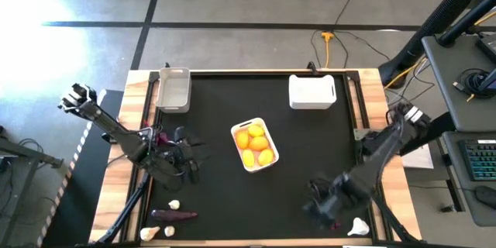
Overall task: Sort produce into baskets
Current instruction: Put the garlic into the top white bin
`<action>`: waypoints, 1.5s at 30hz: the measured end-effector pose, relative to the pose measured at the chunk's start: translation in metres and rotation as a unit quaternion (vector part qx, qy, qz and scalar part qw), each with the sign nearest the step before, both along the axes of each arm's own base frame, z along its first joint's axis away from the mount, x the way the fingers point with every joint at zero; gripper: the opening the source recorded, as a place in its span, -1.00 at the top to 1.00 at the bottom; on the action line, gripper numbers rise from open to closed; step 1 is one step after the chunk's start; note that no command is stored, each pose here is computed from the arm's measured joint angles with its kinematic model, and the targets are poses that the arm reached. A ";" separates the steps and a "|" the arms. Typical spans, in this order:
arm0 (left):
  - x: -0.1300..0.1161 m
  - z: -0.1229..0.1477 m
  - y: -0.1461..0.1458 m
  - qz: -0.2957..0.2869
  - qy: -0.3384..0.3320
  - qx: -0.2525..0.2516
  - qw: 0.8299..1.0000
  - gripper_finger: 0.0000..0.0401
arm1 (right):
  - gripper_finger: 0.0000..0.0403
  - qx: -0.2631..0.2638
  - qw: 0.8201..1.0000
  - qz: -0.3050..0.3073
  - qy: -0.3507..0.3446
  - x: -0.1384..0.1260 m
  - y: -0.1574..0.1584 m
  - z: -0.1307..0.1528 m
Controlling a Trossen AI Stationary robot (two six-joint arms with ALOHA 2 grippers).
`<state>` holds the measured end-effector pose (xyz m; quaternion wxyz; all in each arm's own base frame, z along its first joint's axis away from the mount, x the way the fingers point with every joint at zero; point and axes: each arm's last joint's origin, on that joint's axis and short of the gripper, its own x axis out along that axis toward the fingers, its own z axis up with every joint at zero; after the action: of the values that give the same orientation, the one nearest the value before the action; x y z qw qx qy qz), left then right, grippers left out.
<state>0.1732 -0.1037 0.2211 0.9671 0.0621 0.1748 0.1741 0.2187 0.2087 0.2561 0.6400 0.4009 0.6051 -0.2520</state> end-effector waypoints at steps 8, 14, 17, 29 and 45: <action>0.016 0.004 -0.013 -0.031 -0.034 0.045 0.998 -0.05 | -0.10 0.053 0.963 -0.047 0.261 -0.022 0.033 -0.038; 0.021 -0.002 -0.016 -0.035 -0.023 0.064 0.997 -0.05 | -0.28 0.079 0.927 -0.011 0.367 -0.024 0.039 -0.058; 0.022 -0.006 -0.017 -0.038 -0.014 0.074 0.996 -0.05 | -0.37 0.087 0.923 0.011 0.376 -0.022 0.041 -0.066; 0.028 -0.006 -0.012 -0.013 -0.011 0.099 0.995 -0.05 | -0.30 0.119 0.901 0.110 0.403 -0.019 0.051 -0.099; 0.030 -0.005 -0.008 -0.007 -0.007 0.111 0.994 -0.05 | -0.10 0.154 0.861 0.216 0.433 -0.029 0.068 -0.143</action>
<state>0.2035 -0.1112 0.2157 0.9566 0.1693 0.1468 0.1862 0.1900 0.2770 0.1135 0.2817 0.2041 0.9238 -0.1598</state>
